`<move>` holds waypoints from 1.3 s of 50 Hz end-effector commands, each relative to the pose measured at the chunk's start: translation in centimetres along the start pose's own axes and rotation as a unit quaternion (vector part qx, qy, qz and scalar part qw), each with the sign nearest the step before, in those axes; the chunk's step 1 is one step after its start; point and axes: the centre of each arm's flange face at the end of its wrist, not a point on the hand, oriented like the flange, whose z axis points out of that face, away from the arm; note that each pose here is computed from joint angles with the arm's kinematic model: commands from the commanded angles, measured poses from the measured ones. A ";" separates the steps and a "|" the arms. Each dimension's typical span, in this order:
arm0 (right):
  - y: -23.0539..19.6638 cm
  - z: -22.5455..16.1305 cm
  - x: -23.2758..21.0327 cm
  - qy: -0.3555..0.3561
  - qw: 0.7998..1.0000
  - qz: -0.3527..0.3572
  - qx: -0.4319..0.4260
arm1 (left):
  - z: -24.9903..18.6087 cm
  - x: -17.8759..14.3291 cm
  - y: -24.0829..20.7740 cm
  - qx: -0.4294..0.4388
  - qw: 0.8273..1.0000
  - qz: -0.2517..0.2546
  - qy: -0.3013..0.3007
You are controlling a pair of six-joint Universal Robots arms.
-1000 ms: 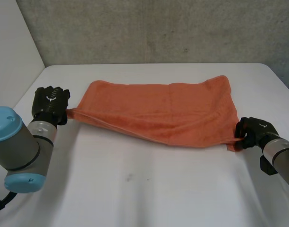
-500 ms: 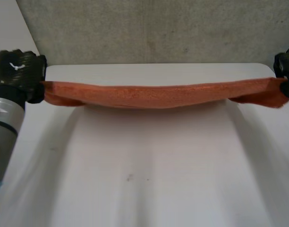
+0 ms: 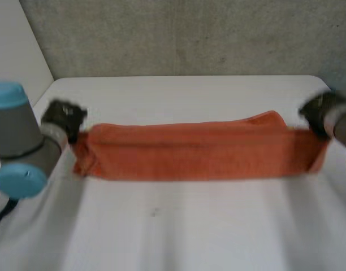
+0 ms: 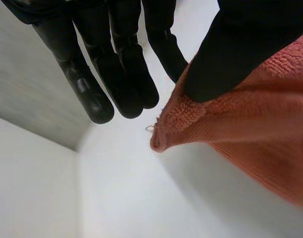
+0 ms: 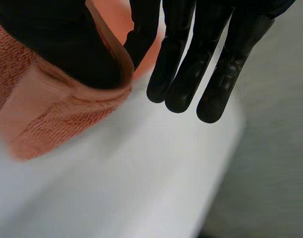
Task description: Fold the laundry
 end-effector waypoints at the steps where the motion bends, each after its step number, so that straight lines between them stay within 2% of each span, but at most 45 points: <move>1: -12.9 -4.1 12.5 0.295 0.897 0.104 0.312 | -0.7 -12.0 -16.0 0.314 0.921 -0.065 -0.222; 2: -12.9 -4.1 12.5 0.295 0.897 0.105 0.312 | -1.6 -13.0 -17.2 0.347 0.903 -0.076 -0.241; 3: -14.5 -8.1 15.1 0.351 0.844 0.126 0.385 | -2.4 -13.9 -18.1 0.377 0.885 -0.089 -0.260; 4: -14.7 -9.3 15.8 0.365 0.827 0.131 0.407 | -3.8 -15.6 -19.4 0.423 0.852 -0.107 -0.290; 5: -14.9 -10.3 16.0 0.375 0.814 0.132 0.423 | -4.3 -16.3 -19.8 0.441 0.837 -0.112 -0.303; 7: -14.9 -11.9 16.2 0.392 0.792 0.128 0.450 | -4.7 -16.4 -19.9 0.450 0.831 -0.115 -0.307; 8: -14.8 -11.9 15.9 0.389 0.793 0.125 0.452 | -4.5 -16.0 -19.4 0.440 0.838 -0.114 -0.302; 10: -14.4 -11.2 14.9 0.373 0.804 0.125 0.446 | -4.0 -15.4 -18.6 0.423 0.850 -0.113 -0.292; 12: -13.7 -10.0 13.3 0.343 0.827 0.123 0.429 | -3.1 -14.3 -17.2 0.396 0.870 -0.115 -0.271; 15: -12.4 -8.2 11.3 0.310 0.853 0.124 0.400 | -2.2 -12.9 -15.5 0.369 0.887 -0.113 -0.252; 16: -12.1 -7.6 10.8 0.302 0.860 0.126 0.392 | -1.4 -11.8 -14.2 0.352 0.899 -0.111 -0.236; 20: -10.2 -4.4 8.0 0.260 0.890 0.127 0.353 | 0.7 -9.1 -11.1 0.309 0.924 -0.106 -0.199; 24: -8.1 -0.9 4.9 0.213 0.916 0.127 0.316 | 2.4 -6.1 -7.8 0.265 0.946 -0.103 -0.158; 29: -5.5 3.0 0.8 0.157 0.942 0.125 0.269 | 4.2 -2.3 -3.4 0.202 0.967 -0.101 -0.115; 30: -4.5 4.2 -0.6 0.140 0.949 0.126 0.251 | 4.2 -2.3 -3.4 0.202 0.967 -0.101 -0.115; 31: -4.0 4.8 -1.2 0.132 0.953 0.127 0.243 | 4.8 -0.7 -1.5 0.172 0.976 -0.098 -0.094; 35: -1.6 6.8 -4.0 0.088 0.970 0.124 0.192 | 4.8 1.3 1.0 0.128 0.985 -0.095 -0.067; 40: -0.5 6.4 -5.0 0.049 0.982 0.114 0.145 | 3.2 2.2 2.6 0.084 0.991 -0.093 -0.043; 44: -0.7 4.8 -4.4 0.034 0.986 0.101 0.127 | 0.5 1.6 2.4 0.056 0.994 -0.092 -0.027; 46: -1.0 2.1 -3.8 0.011 0.992 0.071 0.103 | -0.6 1.3 2.5 0.042 0.995 -0.091 -0.021; 50: -0.8 -0.4 -3.4 -0.021 0.997 0.038 0.071 | -2.9 0.5 2.7 0.017 0.996 -0.085 -0.014; 53: 1.3 -3.2 -2.5 -0.060 0.998 -0.006 0.006 | -6.2 0.0 2.7 -0.023 0.999 -0.036 0.010; 54: 1.7 -3.8 -2.3 -0.067 0.998 -0.017 -0.006 | -7.5 0.0 3.0 -0.045 0.999 -0.008 0.026; 58: 3.0 -5.7 -1.7 -0.091 0.993 -0.060 -0.037 | -10.0 -0.3 3.3 -0.084 0.994 0.043 0.055; 65: 3.0 -5.3 -1.7 -0.076 0.995 -0.066 -0.019 | -9.9 -0.5 2.4 -0.055 0.996 0.050 0.055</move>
